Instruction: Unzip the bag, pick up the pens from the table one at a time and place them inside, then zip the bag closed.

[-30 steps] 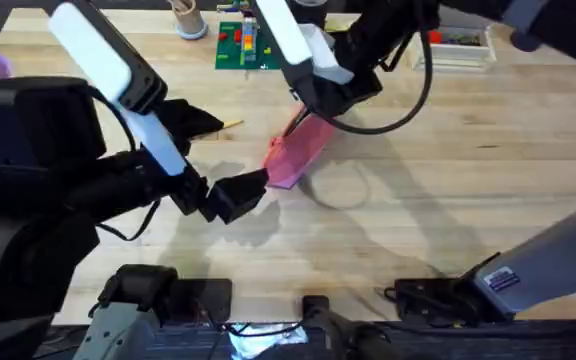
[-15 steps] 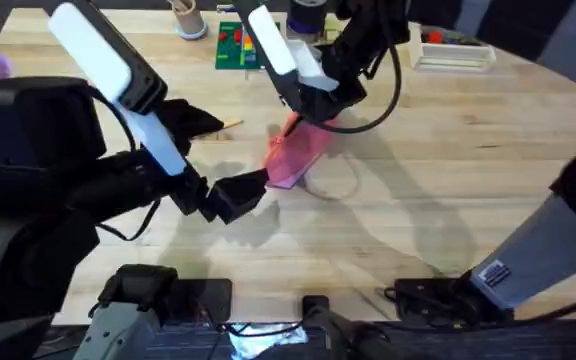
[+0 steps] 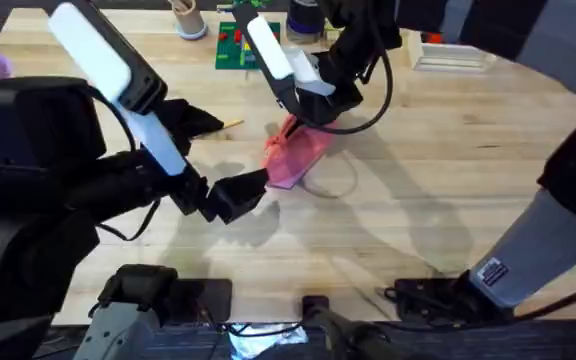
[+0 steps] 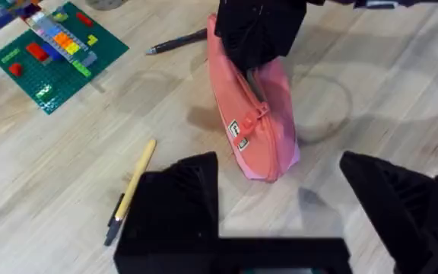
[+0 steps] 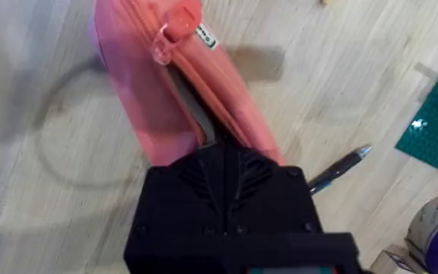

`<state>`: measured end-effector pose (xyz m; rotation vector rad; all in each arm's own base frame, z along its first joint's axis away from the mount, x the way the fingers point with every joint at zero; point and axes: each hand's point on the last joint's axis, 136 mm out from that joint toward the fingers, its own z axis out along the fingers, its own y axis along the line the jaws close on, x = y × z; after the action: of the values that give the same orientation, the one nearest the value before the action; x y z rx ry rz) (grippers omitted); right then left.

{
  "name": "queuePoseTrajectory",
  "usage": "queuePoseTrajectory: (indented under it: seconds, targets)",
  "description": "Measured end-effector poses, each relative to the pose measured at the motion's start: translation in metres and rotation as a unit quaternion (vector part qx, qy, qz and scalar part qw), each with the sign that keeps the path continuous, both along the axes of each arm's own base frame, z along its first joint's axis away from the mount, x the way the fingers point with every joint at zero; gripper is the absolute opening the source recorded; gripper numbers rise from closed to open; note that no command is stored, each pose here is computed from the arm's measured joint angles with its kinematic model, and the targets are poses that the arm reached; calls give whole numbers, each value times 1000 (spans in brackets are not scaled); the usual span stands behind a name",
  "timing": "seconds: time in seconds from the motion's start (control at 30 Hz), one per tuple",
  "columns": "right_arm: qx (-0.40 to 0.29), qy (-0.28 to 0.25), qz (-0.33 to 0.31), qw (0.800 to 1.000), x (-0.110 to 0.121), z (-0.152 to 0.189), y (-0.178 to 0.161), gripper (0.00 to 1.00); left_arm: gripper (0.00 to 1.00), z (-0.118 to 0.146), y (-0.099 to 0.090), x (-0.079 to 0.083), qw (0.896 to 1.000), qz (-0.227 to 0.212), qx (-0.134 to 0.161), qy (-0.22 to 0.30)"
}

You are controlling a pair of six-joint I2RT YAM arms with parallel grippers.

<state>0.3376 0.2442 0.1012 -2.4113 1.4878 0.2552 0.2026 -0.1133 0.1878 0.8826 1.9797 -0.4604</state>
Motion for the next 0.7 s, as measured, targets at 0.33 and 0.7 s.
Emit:
queuePoseTrajectory:
  seconds: [0.33, 0.7]
  targets:
    - [-1, -2, 8, 1000, -2, 0, 2, 523, 993, 0, 0, 0, 1000, 0, 0, 0]
    - [-16, -15, 22, 1000, -3, -2, 5, 995, 993, 0, 0, 0, 1000, 0, 0, 0]
